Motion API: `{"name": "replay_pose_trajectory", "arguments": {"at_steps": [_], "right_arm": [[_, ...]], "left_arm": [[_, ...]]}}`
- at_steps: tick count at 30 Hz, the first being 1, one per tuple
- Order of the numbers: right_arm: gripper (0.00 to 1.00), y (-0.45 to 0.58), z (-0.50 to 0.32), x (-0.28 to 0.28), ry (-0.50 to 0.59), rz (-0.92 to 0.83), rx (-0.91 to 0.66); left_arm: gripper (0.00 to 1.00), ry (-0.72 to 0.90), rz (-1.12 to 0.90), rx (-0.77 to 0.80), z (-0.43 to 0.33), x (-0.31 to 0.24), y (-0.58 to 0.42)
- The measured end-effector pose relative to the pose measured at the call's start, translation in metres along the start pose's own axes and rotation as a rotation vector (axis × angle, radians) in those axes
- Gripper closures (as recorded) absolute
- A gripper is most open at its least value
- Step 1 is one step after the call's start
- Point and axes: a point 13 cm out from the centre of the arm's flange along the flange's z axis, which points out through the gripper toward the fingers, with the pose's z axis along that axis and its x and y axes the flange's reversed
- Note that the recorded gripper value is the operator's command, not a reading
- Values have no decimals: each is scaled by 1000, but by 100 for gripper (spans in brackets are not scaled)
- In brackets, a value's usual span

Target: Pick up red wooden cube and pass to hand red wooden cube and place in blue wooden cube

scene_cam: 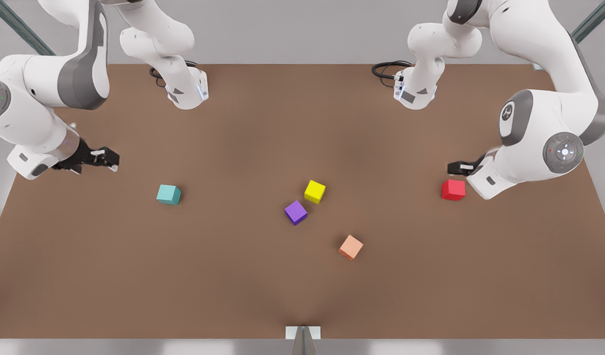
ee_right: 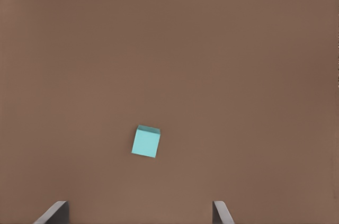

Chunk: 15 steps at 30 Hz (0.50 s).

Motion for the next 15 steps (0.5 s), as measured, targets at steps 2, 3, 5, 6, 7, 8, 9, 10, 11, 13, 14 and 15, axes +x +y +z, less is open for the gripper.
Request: {"name": "replay_pose_trajectory", "arguments": {"at_steps": [2,3,5,6,7,8,9,10,11,13,14,15], "right_arm": [[0,0,-1,-3,-13,-6,1],[0,0,-1,-5,-18,-10,2],[0,1,-2,-7,-26,-16,2],[0,2,-2,-8,-29,-19,3],[0,2,-2,-8,-31,-21,3],[0,2,-2,-9,-32,-24,3],[0,2,-2,-9,-34,-25,3],[0,2,-2,-9,-34,-27,3],[0,2,-1,-9,-35,-29,3],[0,1,-1,-10,-37,-32,3],[0,1,-1,-10,-37,-33,3],[0,1,-1,-10,-37,-35,2]], "left_arm": [[0,11,-3,-1,12,-2,4],[0,50,-27,0,44,-4,18],[0,116,-91,11,125,-6,60],[0,134,-113,17,167,-4,77],[0,131,-122,20,197,-3,86],[0,119,-123,21,220,-4,92],[0,105,-127,20,242,-4,99],[0,87,-132,19,260,-5,106],[0,61,-132,16,271,-10,111],[0,11,-129,11,285,-18,118],[0,-5,-124,8,295,-18,120],[0,-20,-118,6,304,-18,121]]}}
